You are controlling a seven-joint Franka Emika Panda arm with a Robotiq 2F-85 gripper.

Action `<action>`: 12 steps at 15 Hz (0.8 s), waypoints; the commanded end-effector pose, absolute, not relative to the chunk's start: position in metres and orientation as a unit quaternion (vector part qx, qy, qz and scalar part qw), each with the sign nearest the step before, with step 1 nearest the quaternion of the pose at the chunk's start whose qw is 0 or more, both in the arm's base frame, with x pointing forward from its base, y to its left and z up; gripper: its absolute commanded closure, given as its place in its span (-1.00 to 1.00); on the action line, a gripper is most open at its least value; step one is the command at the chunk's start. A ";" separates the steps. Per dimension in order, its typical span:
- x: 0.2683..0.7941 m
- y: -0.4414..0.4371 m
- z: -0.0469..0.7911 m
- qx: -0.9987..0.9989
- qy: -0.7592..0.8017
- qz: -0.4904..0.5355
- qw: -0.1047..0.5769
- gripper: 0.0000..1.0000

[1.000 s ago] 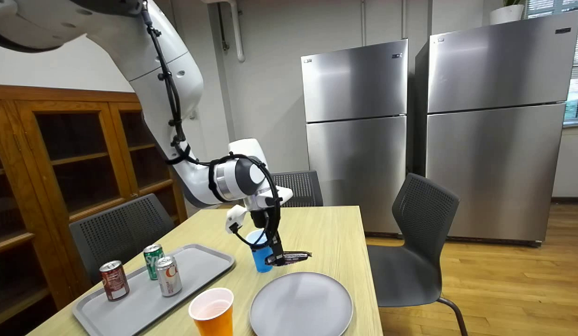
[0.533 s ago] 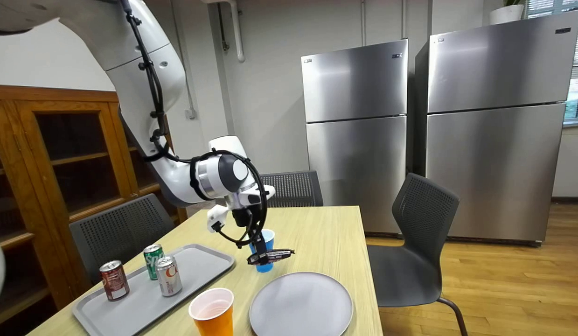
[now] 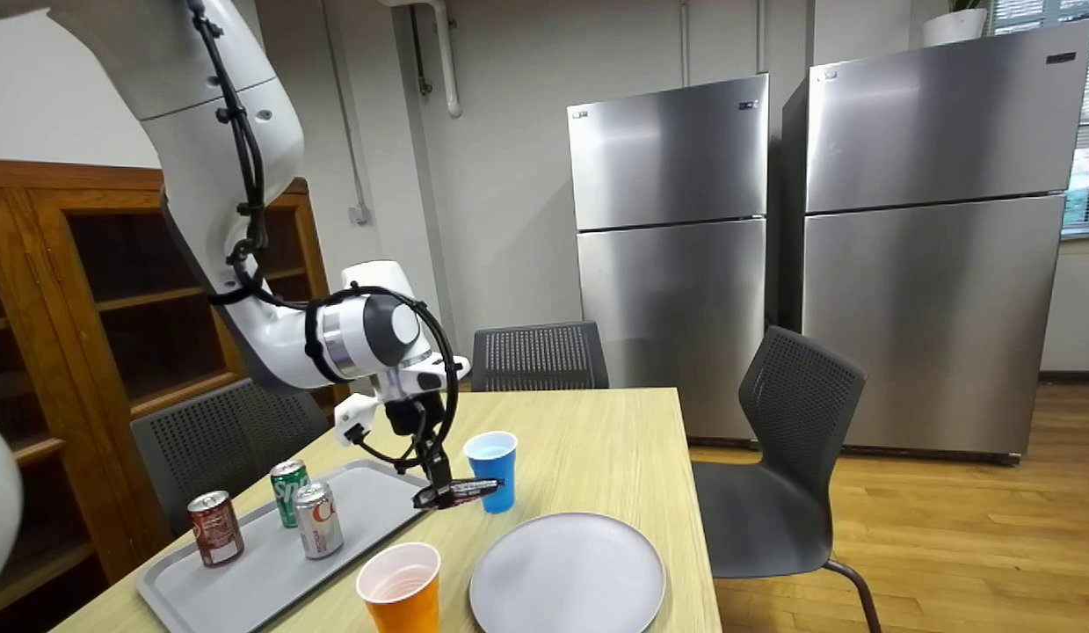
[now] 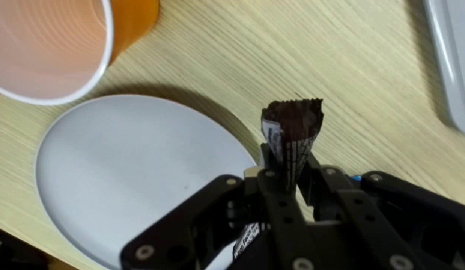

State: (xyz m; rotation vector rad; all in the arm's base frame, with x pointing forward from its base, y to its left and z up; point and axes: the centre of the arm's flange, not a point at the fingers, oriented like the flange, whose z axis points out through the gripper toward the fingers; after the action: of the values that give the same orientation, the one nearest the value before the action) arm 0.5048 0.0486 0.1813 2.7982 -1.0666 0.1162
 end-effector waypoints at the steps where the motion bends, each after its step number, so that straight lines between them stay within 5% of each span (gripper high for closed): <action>1: 0.482 0.072 0.185 0.935 -0.346 0.033 0.070 0.92; 12: 0.459 0.094 0.154 0.948 -0.301 0.017 0.103 0.92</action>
State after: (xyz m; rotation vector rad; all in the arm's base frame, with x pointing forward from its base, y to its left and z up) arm 0.4662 0.0896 0.1565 2.8212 -0.8980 0.0317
